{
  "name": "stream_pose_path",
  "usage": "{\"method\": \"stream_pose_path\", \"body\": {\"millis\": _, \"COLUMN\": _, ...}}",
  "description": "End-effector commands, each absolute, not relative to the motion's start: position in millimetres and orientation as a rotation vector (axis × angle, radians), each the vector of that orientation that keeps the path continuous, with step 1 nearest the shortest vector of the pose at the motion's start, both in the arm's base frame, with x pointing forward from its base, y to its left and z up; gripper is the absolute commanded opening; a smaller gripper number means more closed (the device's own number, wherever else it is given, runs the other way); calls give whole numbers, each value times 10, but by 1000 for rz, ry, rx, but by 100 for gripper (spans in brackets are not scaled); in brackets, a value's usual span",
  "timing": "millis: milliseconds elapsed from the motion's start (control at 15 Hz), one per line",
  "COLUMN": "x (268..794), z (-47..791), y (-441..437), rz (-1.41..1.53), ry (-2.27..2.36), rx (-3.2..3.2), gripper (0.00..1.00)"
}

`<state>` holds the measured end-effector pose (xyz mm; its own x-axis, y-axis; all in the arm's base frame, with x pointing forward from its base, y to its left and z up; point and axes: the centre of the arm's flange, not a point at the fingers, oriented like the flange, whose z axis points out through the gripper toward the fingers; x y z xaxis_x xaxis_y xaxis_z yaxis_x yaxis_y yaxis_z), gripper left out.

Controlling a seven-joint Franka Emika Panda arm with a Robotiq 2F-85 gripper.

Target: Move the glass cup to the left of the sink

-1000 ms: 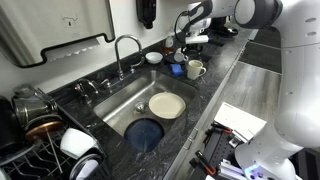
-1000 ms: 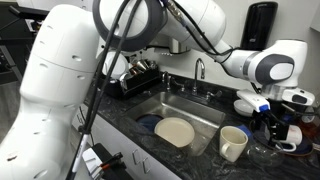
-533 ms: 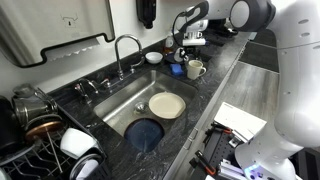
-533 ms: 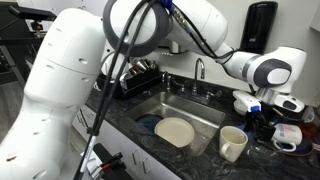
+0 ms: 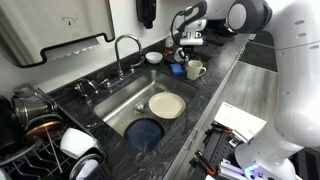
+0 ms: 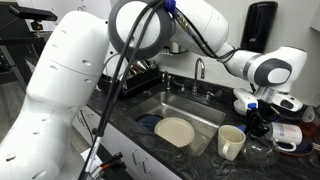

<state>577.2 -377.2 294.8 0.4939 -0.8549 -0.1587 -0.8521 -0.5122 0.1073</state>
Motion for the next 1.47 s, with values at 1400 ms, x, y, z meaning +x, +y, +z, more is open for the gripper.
{"method": "stream_pose_path", "body": {"millis": 1400, "x": 5587, "z": 4411, "y": -3542, "rz": 227, "ry": -2005, "rx": 2526, "gripper": 1}}
